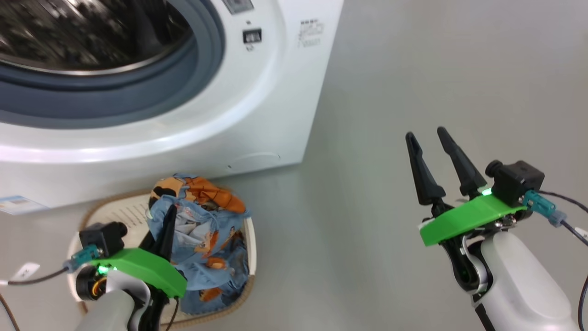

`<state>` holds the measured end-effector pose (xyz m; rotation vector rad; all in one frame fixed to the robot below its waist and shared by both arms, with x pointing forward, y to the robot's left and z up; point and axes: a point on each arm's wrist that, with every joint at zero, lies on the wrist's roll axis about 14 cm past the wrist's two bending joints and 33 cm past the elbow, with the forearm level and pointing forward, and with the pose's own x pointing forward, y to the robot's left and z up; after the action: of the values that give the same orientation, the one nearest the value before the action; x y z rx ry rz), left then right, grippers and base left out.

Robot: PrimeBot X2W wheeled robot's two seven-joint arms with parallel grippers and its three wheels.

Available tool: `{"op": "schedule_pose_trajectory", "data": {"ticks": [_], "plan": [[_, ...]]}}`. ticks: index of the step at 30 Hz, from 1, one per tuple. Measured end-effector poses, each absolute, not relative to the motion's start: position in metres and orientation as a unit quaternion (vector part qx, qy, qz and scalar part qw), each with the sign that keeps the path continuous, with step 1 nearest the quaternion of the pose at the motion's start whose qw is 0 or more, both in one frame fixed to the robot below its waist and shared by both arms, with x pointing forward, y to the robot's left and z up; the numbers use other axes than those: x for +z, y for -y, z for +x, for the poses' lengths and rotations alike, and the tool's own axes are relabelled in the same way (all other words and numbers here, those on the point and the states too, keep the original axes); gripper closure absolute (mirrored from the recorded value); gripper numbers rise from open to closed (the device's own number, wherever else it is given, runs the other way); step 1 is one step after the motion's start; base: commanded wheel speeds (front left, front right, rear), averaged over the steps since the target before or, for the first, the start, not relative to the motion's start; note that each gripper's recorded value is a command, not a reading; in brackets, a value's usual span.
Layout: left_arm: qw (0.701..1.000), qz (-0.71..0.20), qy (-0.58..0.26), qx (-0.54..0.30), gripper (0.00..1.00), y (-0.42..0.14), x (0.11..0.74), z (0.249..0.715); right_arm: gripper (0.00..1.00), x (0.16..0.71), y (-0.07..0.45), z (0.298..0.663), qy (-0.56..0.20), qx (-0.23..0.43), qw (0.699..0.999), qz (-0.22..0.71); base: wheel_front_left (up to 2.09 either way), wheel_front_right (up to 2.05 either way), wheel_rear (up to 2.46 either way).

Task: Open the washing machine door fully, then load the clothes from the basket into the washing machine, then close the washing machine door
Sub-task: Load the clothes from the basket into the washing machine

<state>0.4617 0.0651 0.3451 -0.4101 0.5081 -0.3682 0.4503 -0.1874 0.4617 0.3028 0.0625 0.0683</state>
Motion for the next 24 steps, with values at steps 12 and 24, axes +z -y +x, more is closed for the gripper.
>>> {"op": "schedule_pose_trajectory", "data": {"ticks": [12,24], "plan": [[0.958,-0.191,-0.123,-0.172,1.0,-0.085,0.43,0.45,0.0,0.487,0.168,0.432,-0.007,0.062,0.985,0.159,0.0,0.0,0.0],[0.971,-0.183,-0.022,-0.155,1.0,-0.095,0.498,0.438,0.0,0.51,0.165,0.419,0.02,0.077,0.985,0.152,0.0,0.0,0.0]]}}
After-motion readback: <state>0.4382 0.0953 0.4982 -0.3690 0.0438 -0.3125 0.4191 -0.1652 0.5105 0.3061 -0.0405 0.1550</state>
